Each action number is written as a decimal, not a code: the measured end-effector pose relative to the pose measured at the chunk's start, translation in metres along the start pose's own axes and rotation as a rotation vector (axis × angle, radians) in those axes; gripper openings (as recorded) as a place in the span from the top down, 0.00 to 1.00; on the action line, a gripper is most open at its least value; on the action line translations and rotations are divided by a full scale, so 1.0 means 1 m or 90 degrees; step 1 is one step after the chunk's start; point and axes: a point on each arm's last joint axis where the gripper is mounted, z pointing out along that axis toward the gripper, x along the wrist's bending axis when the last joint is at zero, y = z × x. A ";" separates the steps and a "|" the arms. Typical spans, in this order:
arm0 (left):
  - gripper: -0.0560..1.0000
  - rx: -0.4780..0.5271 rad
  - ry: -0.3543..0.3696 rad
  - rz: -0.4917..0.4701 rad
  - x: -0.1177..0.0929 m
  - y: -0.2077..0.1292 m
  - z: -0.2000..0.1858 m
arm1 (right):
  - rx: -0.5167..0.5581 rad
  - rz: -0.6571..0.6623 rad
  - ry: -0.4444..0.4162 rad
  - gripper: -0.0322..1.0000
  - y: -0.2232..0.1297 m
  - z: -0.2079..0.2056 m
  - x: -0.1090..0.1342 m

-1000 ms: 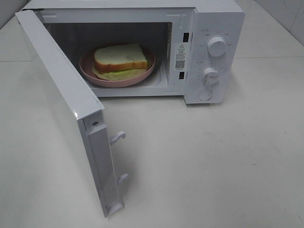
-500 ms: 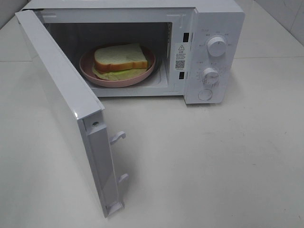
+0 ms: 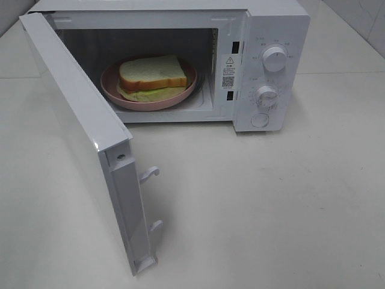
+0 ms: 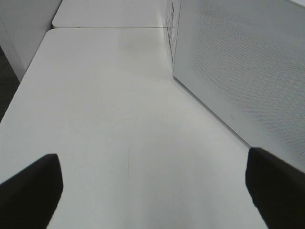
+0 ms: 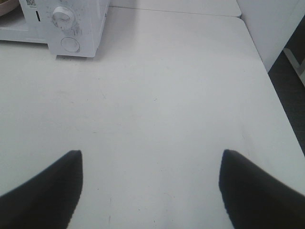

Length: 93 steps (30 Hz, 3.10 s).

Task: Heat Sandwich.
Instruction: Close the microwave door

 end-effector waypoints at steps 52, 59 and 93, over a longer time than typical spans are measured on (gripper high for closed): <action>0.02 -0.001 -0.011 -0.006 -0.002 0.000 0.000 | 0.000 0.000 0.000 0.23 0.000 0.000 0.000; 0.02 -0.021 -0.015 -0.011 -0.002 0.013 0.000 | 0.000 0.000 0.000 0.23 0.000 0.000 0.000; 0.95 0.039 0.003 -0.054 0.006 0.035 0.123 | 0.000 0.000 0.000 0.23 0.000 0.000 0.000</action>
